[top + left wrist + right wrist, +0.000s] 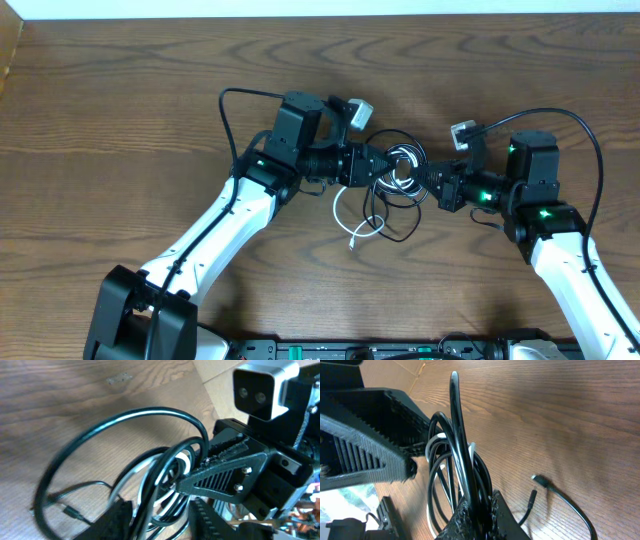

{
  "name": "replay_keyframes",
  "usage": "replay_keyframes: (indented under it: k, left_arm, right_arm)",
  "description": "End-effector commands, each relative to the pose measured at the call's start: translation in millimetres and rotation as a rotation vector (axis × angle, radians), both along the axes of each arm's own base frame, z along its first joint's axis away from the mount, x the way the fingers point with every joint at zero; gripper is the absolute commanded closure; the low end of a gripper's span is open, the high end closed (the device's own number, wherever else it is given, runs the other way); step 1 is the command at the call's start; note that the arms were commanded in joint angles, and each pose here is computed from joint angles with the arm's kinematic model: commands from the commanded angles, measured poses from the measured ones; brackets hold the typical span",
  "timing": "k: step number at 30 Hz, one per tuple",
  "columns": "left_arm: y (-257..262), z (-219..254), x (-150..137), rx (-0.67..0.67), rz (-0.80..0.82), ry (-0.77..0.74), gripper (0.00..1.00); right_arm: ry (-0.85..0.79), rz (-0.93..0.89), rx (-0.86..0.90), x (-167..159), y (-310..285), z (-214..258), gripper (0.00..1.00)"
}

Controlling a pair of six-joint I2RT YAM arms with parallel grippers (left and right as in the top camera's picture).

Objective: Untangle cables

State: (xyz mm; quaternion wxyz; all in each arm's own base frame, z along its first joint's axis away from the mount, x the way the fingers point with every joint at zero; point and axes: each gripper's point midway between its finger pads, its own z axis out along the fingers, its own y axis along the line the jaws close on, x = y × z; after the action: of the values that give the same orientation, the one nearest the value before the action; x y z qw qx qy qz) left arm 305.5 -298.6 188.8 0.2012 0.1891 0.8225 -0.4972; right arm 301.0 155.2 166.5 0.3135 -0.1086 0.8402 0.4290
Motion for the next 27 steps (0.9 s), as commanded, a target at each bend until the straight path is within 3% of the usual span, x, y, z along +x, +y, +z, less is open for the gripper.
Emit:
replay_keyframes:
  k: [1, 4, 6, 7, 13, 17, 19, 22, 27]
  left_arm:
    - [-4.3, 1.6, -3.6, -0.019, -0.04, 0.001, 0.56]
    - [-7.7, 0.3, -7.3, -0.017, -0.054, -0.001, 0.59]
    - [-10.2, -0.4, -9.9, -0.014, -0.068, -0.013, 0.88]
    - [-11.1, -1.3, -10.3, -0.011, -0.071, -0.017, 0.92]
    - [-7.7, 0.0, -5.1, -0.014, -0.056, -0.026, 0.93]
    - [-2.9, 8.7, -4.6, -0.063, -0.083, -0.022, 0.93]
    - [-1.4, 15.9, -6.3, -0.101, -0.111, -0.021, 0.93]
    - [-1.3, 20.7, -7.5, -0.126, -0.122, -0.01, 0.93]
    - [-1.7, 20.8, -7.9, -0.128, -0.117, 0.006, 0.93]
  right_arm:
    - [-0.053, 0.033, 0.032, -0.3, 4.2, 19.5, 0.99]
    - [-0.059, 0.041, 0.039, -0.7, 5.3, 21.3, 0.99]
    - [-0.06, 0.041, 0.039, -0.6, 5.3, 21.3, 0.99]
    - [-0.06, 0.04, 0.039, -0.6, 5.2, 21.3, 0.99]
    - [-0.055, 0.015, 0.02, 2.5, 1.3, 18.0, 0.99]
    - [0.068, -0.165, -0.056, 13.0, -22.1, -5.3, 0.99]
    - [0.124, -0.236, -0.099, 13.5, -32.1, -17.5, 0.89]
    - [0.185, -0.328, -0.177, 12.5, -48.2, -34.2, 0.66]
    - [0.259, -0.455, -0.272, 9.3, -68.0, -52.2, 0.61]
